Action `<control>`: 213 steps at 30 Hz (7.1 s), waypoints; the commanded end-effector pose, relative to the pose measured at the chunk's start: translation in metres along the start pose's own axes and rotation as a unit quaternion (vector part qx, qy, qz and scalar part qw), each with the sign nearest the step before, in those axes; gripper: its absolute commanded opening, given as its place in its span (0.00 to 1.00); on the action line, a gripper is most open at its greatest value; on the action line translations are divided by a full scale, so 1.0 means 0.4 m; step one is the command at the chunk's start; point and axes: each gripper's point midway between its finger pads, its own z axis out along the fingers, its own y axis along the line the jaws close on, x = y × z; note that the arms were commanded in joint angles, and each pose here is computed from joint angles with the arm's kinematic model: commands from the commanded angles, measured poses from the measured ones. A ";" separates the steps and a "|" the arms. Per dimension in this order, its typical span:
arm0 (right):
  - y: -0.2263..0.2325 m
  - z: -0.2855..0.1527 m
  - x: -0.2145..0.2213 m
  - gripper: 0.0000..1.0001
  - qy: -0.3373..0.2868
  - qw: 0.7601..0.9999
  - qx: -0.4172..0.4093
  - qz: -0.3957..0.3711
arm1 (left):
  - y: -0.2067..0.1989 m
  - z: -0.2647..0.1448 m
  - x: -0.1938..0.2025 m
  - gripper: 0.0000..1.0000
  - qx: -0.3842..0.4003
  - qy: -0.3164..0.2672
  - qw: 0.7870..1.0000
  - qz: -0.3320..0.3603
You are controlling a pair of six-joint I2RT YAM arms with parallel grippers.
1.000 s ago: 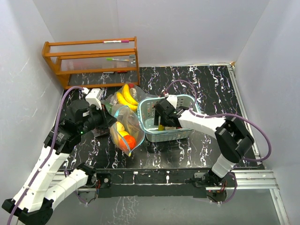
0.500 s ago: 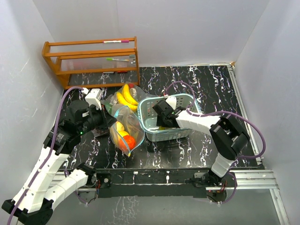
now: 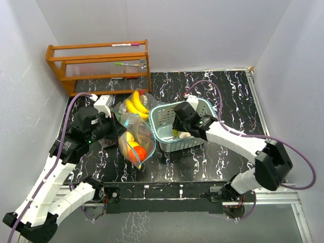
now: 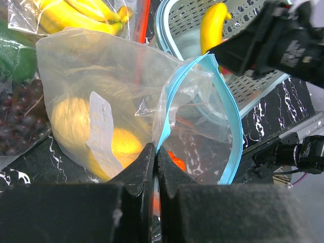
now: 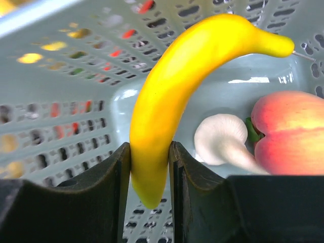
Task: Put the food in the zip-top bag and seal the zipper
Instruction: Pick up the fake fruit from the bin, then place the fake fruit in the zipper food storage bag, then pick up the fake fruit from the bin, then place the fake fruit in the zipper food storage bag.
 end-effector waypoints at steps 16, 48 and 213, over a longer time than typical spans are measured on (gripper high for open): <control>0.324 -0.647 -0.108 0.21 -0.152 0.787 -0.561 -0.207 | -0.015 0.043 -0.025 0.00 0.009 0.006 1.000 -0.014; 0.350 -0.553 0.124 0.21 0.064 0.735 -0.638 -0.220 | -0.024 0.033 -0.030 0.00 0.018 -0.001 1.000 -0.011; 0.226 -0.384 -0.151 0.98 -0.086 0.962 -0.189 -0.176 | -0.115 -0.057 -0.128 0.00 0.077 -0.050 0.996 -0.021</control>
